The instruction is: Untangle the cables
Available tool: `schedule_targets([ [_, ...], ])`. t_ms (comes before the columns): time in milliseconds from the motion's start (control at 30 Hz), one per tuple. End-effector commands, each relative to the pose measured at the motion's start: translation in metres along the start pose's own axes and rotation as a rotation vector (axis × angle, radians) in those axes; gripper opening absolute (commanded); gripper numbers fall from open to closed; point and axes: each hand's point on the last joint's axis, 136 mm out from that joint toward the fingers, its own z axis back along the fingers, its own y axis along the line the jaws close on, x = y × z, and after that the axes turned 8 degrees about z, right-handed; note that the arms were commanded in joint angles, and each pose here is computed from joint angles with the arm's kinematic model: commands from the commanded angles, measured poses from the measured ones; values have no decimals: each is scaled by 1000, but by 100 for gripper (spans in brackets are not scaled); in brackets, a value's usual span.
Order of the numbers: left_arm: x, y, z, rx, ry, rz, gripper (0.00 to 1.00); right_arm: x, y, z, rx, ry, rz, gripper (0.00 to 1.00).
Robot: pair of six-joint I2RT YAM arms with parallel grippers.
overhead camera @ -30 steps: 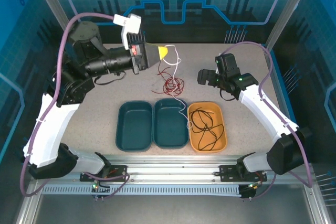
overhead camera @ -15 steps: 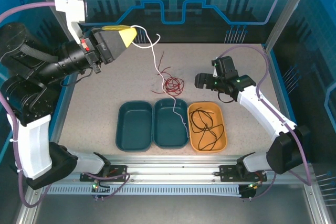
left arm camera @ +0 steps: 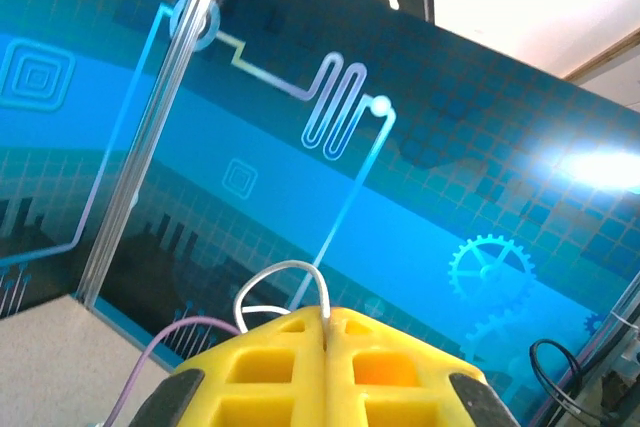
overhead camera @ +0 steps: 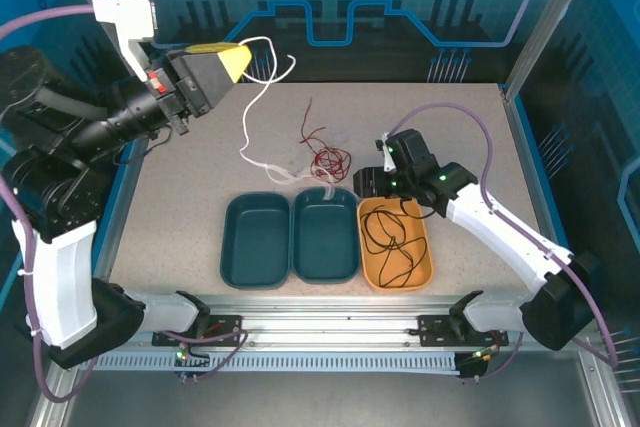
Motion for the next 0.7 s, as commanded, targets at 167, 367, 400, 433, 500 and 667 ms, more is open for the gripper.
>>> schedule_targets([
  [167, -22, 47, -26, 53, 62, 99, 0, -13, -12, 19, -67, 0, -15, 78],
  [367, -43, 78, -31, 110, 100, 148, 0, -8, -27, 27, -162, -7, -11, 85],
  [400, -47, 81, -32, 116, 103, 156, 0, -7, -29, 29, -170, -14, -9, 86],
  [433, -51, 86, -32, 124, 108, 167, 0, -5, -30, 31, -179, -21, -10, 87],
  [500, -56, 93, -33, 134, 111, 182, 0, -2, -33, 33, -188, -35, -16, 89],
  [667, -73, 112, -37, 158, 141, 231, 0, 2, -42, 39, -211, -58, -36, 91],
])
